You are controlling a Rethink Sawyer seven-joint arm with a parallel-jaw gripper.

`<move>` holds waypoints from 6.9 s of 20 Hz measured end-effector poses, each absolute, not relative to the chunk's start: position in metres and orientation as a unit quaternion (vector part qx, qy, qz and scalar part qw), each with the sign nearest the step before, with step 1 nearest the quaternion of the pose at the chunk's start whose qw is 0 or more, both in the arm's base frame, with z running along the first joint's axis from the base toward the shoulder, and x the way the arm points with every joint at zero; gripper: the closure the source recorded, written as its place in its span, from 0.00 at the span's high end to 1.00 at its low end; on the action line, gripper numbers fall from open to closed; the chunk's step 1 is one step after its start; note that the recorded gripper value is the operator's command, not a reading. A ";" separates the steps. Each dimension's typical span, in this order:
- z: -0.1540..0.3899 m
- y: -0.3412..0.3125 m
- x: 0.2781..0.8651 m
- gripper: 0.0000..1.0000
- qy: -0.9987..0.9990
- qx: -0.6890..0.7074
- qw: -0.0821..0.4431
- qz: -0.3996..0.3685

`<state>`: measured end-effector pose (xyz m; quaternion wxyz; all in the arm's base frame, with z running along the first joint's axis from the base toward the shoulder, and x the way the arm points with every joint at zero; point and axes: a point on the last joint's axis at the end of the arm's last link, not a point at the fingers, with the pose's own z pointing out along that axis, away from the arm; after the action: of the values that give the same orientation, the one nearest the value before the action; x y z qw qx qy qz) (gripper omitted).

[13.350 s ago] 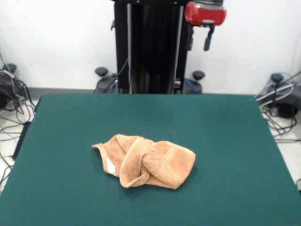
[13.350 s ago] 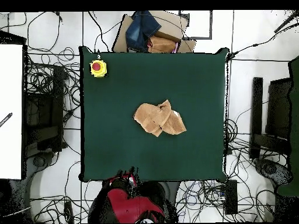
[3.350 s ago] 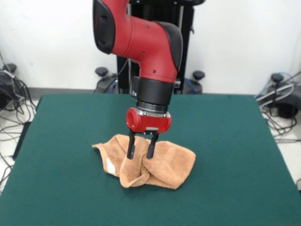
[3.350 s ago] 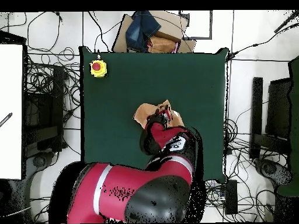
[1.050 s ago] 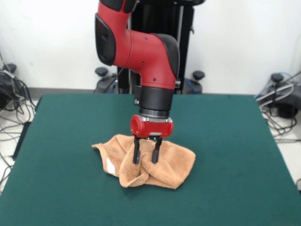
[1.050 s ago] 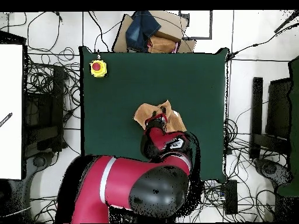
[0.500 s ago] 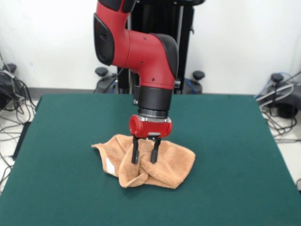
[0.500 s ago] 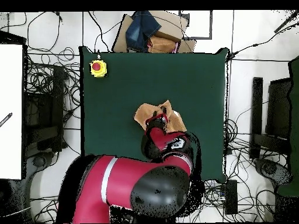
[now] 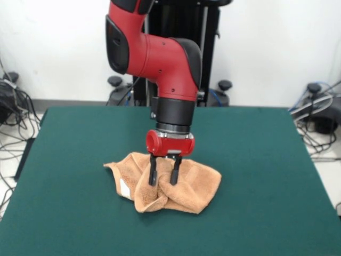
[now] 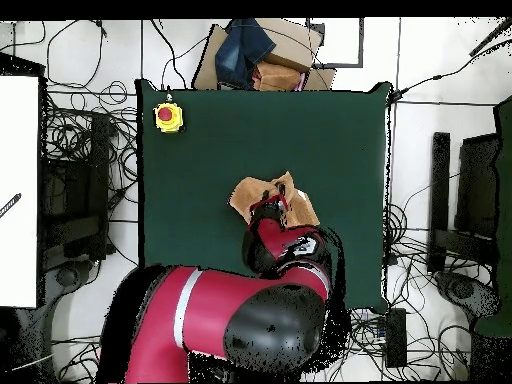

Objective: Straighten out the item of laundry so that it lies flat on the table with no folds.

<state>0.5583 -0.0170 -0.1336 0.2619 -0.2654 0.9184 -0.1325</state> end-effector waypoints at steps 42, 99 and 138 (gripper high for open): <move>-0.120 -0.045 0.552 1.00 0.950 -0.198 0.216 -0.110; -0.135 -0.034 0.534 0.00 0.968 -0.182 0.152 -0.082; -0.028 -0.005 0.464 0.00 0.984 -0.164 0.005 -0.073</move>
<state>0.4639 -0.0052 -0.0283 0.0048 -0.1636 0.9838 -0.0734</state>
